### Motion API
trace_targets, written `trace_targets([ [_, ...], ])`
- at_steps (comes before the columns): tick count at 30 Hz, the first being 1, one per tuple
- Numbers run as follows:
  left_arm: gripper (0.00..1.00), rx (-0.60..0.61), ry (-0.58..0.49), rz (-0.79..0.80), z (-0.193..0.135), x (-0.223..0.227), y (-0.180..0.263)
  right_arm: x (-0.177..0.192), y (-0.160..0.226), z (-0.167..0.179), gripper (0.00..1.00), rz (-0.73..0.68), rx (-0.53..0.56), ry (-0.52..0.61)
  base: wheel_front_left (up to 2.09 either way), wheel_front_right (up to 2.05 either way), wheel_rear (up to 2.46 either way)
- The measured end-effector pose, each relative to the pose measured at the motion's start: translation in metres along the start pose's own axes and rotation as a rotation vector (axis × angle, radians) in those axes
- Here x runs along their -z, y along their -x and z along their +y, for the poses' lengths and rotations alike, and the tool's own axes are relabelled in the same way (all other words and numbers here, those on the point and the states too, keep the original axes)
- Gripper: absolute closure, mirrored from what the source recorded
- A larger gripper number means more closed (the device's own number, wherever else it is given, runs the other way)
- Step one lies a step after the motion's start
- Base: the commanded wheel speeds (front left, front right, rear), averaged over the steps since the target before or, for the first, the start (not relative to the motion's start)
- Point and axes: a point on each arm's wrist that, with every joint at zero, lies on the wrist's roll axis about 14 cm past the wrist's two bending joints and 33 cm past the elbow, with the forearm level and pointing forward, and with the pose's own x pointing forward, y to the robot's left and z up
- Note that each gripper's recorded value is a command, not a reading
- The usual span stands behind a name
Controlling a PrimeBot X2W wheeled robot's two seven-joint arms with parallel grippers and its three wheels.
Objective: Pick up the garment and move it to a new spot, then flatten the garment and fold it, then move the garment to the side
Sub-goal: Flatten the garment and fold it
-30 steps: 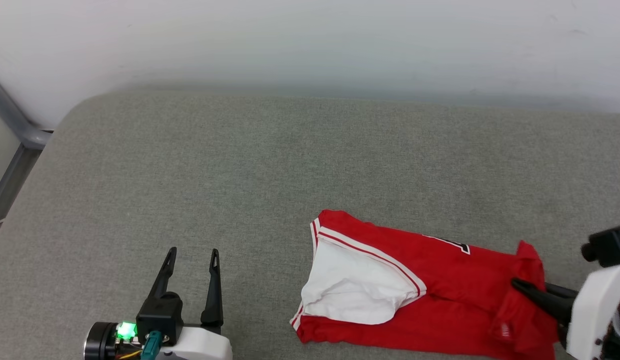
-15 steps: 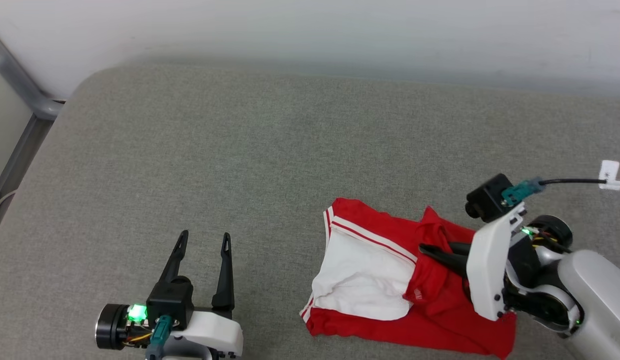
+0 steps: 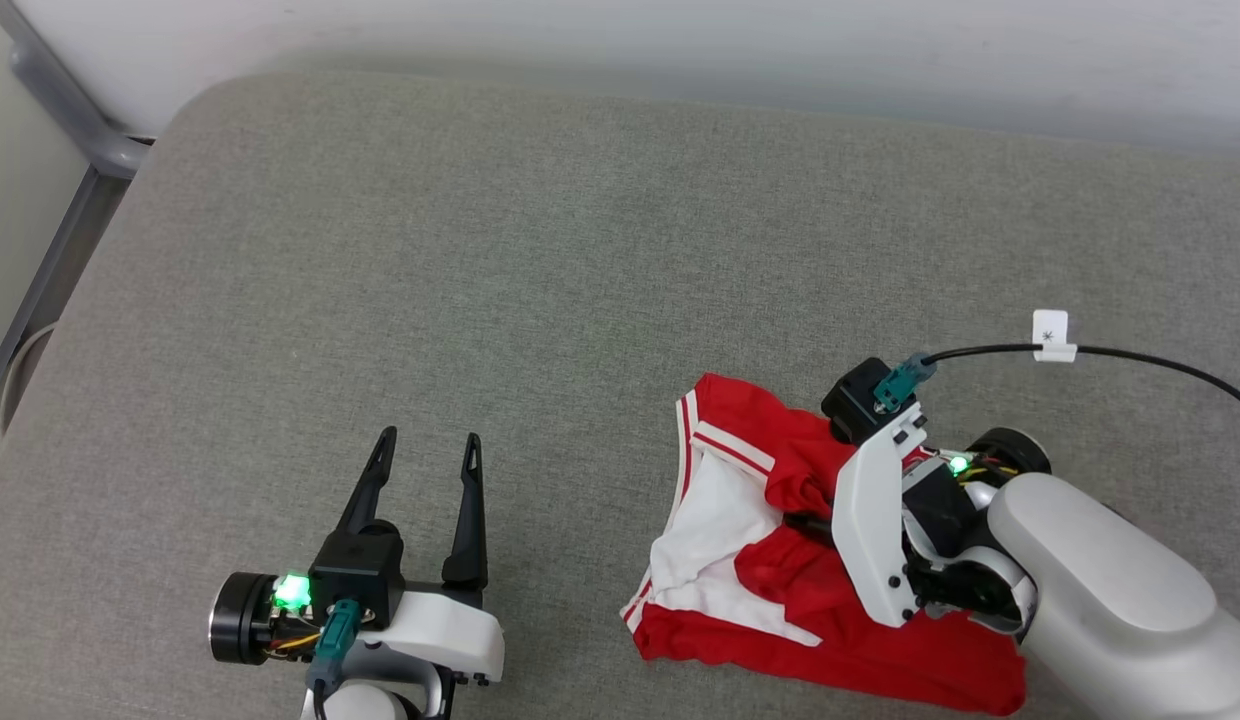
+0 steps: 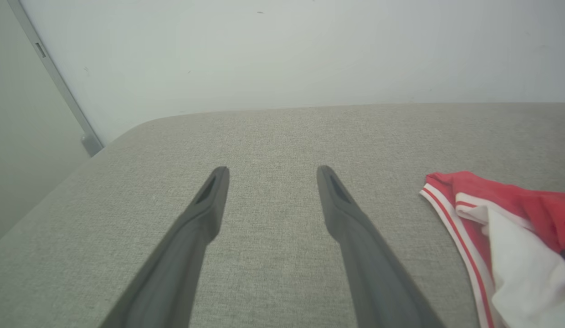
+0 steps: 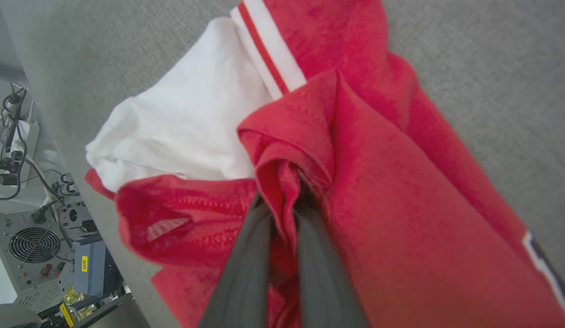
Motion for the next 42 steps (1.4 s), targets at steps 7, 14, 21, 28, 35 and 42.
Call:
trace_targets([
  [7, 0.0, -0.01, 0.002, -0.002, 0.003, -0.001, 0.0, -0.007, -0.002, 0.001, 0.0, -0.093, 0.014, 0.02, 0.0, 0.0, 0.0],
  [14, 0.0, 0.009, -0.002, -0.025, 0.0, -0.008, 0.003, -0.049, 0.041, -0.004, 0.0, -0.354, 0.058, 0.067, 0.0, 0.0, 0.0],
  [21, 0.0, 0.033, 0.004, -0.047, -0.007, -0.015, 0.008, -0.08, 0.124, -0.05, 0.0, -0.718, 0.285, 0.138, 0.0, 0.0, 0.0],
  [28, 0.0, 0.047, 0.016, -0.071, -0.012, -0.022, 0.01, -0.059, 0.196, -0.086, 0.0, -0.964, 0.536, 0.11, 0.0, 0.0, 0.0],
  [35, 0.0, 0.062, 0.026, -0.086, -0.018, -0.027, 0.015, -0.025, 0.245, -0.091, 0.0, -1.089, 0.743, 0.078, 0.0, 0.0, 0.0],
  [42, 0.0, 0.066, 0.031, -0.094, -0.019, -0.029, 0.021, 0.004, 0.265, -0.073, 0.0, -1.151, 0.848, 0.037, 0.0, 0.0, 0.0],
])
